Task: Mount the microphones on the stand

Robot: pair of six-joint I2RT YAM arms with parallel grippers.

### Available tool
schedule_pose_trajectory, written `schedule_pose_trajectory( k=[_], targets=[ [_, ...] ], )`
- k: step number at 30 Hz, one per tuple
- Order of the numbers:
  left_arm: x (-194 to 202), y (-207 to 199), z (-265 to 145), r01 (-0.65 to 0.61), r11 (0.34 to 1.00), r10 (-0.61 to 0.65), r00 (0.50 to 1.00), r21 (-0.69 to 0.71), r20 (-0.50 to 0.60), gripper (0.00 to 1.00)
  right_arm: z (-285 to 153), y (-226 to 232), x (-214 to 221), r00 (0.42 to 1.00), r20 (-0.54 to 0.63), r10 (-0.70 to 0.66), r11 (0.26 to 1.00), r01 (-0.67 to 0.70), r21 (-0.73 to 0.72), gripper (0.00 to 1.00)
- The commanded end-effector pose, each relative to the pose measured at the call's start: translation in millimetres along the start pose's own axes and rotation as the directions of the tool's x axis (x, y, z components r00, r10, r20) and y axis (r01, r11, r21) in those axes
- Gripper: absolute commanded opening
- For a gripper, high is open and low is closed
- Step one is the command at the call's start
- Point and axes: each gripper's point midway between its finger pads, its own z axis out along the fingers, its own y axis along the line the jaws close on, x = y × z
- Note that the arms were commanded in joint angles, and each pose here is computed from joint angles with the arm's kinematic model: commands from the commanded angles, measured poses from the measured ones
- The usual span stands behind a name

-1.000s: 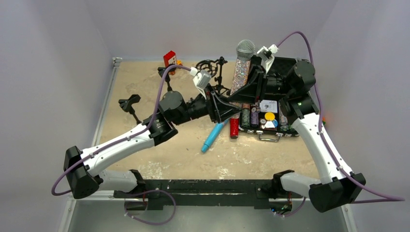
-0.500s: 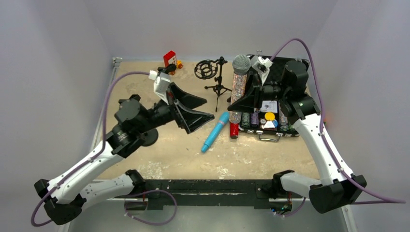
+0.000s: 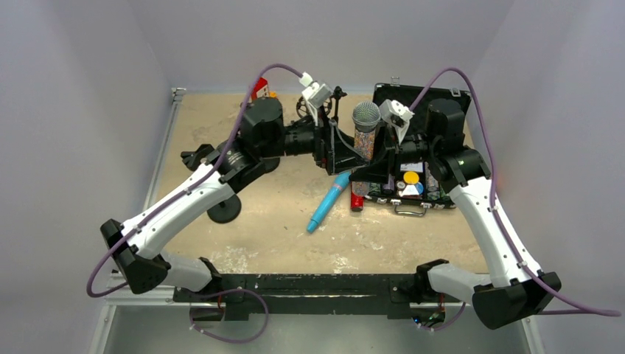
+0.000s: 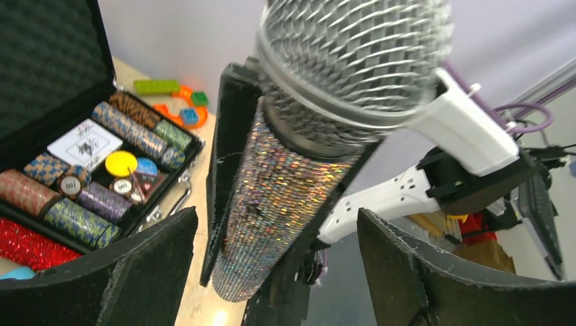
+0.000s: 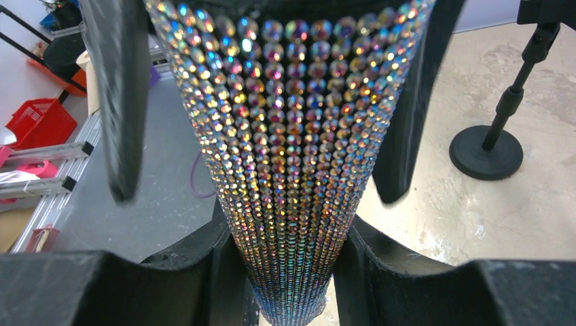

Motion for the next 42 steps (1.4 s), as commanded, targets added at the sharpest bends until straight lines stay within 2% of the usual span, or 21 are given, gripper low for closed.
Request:
schedule_pose_trajectory(
  k=[1, 6, 12, 22, 24, 29, 30, 34, 35, 36, 38, 39, 40, 42],
  targets=[
    [-10.8, -14.5, 5.1, -0.058, 0.998, 0.058, 0.998, 0.031, -0.002, 0.89, -0.8, 14.5, -12.6, 0.997, 0.019, -0.072, 0.996, 0.072, -0.047, 0.00],
    [-18.7, -13.6, 15.5, -0.084, 0.995, 0.082, 0.996, 0.047, 0.035, 0.82, 0.0, 14.1, -10.7, 0.998, 0.019, -0.060, 0.997, 0.061, -0.055, 0.00],
    [-38.7, -16.9, 14.3, -0.192, 0.981, 0.186, 0.975, 0.040, 0.122, 0.74, 0.4, 16.0, -10.6, 0.999, 0.022, -0.048, 0.996, 0.049, -0.074, 0.00],
    [-45.4, -9.7, 20.5, -0.265, 0.964, 0.261, 0.955, 0.015, 0.139, 0.71, 1.0, 17.4, -9.3, 0.999, 0.022, -0.028, 0.995, 0.030, -0.091, 0.00],
    [-52.3, -14.9, 22.0, -0.293, 0.956, 0.283, 0.944, 0.034, 0.168, 0.71, 1.2, 16.6, -8.8, 0.999, 0.022, -0.023, 0.995, 0.025, -0.093, 0.00],
    [-49.7, -17.6, 26.7, -0.299, 0.952, 0.285, 0.945, 0.070, 0.159, 0.68, 1.7, 15.4, -8.9, 1.000, 0.021, -0.015, 0.995, 0.017, -0.097, 0.00],
    [-48.8, -18.9, 27.7, -0.305, 0.949, 0.289, 0.944, 0.083, 0.160, 0.62, 1.9, 15.5, -8.7, 1.000, 0.021, -0.013, 0.995, 0.015, -0.098, 0.00],
    [-44.4, -28.5, 28.9, -0.325, 0.933, 0.301, 0.940, 0.152, 0.162, 0.10, 2.4, 12.4, -7.1, 1.000, 0.018, 0.001, 0.996, 0.001, -0.092, 0.00],
    [-44.0, -30.1, 27.0, -0.327, 0.932, 0.302, 0.940, 0.158, 0.160, 0.00, 2.4, 11.8, -7.4, 1.000, 0.018, 0.001, 0.996, 0.000, -0.088, 0.06],
    [-44.2, -30.4, 24.2, -0.329, 0.932, 0.304, 0.939, 0.154, 0.161, 0.00, 2.2, 11.9, -7.8, 1.000, 0.018, 0.002, 0.997, -0.001, -0.083, 0.18],
    [-46.6, -26.6, 12.8, -0.334, 0.936, 0.312, 0.934, 0.113, 0.176, 0.00, 0.8, 13.0, -9.0, 1.000, 0.018, -0.003, 0.998, 0.004, -0.070, 0.61],
    [-44.1, -17.0, 6.1, -0.322, 0.944, 0.306, 0.936, 0.073, 0.177, 0.00, -0.8, 12.2, -9.1, 1.000, 0.017, -0.009, 0.999, 0.010, -0.052, 0.74],
    [-47.2, -9.1, -5.0, -0.316, 0.948, 0.305, 0.933, 0.033, 0.190, 0.00, -3.5, 11.3, -9.7, 1.000, 0.017, -0.018, 0.999, 0.018, -0.031, 0.80],
    [-54.3, -0.3, -30.0, -0.306, 0.951, 0.307, 0.925, -0.041, 0.225, 0.00, -9.9, 8.8, -9.8, 0.999, 0.021, -0.038, 0.999, 0.038, 0.002, 0.86]
  ],
)
